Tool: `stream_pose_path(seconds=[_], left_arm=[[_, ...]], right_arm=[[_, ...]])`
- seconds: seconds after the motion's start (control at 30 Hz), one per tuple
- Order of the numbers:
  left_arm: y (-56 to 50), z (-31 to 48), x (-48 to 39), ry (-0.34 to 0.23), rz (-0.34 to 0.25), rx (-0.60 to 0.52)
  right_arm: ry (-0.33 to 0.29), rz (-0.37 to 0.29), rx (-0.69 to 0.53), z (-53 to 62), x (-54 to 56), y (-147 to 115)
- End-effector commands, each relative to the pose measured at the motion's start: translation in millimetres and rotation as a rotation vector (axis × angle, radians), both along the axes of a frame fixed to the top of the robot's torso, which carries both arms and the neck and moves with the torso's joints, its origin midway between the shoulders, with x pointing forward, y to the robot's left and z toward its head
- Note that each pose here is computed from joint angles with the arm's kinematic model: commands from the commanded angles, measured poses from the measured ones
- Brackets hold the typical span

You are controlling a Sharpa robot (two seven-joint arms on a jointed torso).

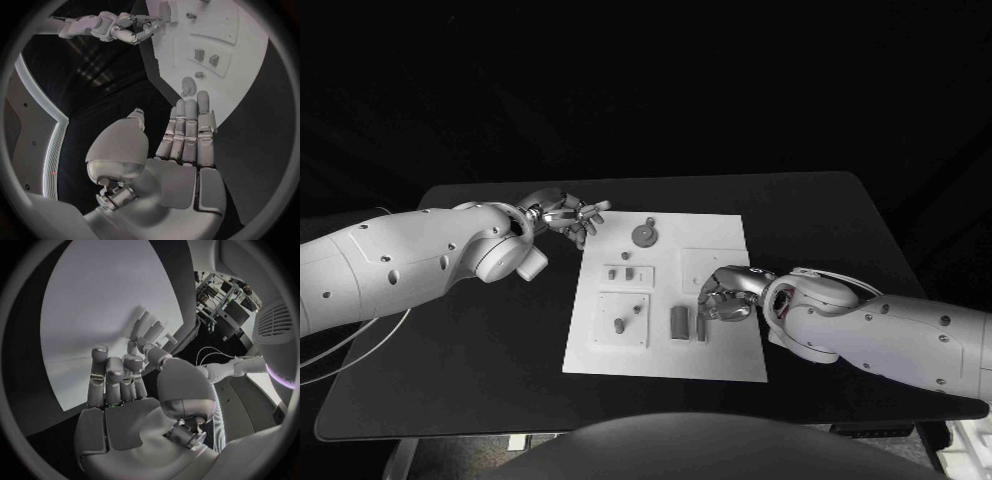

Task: Assemble the parts on the task board

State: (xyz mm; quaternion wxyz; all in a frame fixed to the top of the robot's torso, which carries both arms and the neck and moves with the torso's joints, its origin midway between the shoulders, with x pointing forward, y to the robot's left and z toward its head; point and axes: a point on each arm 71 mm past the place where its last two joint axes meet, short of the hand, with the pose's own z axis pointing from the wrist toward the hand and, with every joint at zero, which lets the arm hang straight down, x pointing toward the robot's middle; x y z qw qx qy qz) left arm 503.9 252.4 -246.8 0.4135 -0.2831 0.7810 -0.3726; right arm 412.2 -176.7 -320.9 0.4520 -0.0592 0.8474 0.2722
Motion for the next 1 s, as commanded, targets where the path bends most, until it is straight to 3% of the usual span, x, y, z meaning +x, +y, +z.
stream_pose_path(seconds=[0.03, 1.0], left_arm=[[-2.3, 0.5, -0.5, 0.002, -0.016, -0.005], [-1.9, 0.4, -0.6, 0.004, -0.017, -0.005]], right_arm=[[0.006, 0.023, -0.015, -1.5, -1.7, 1.5], [-0.041, 0.055, -0.062, -4.2, -0.2, 3.1]])
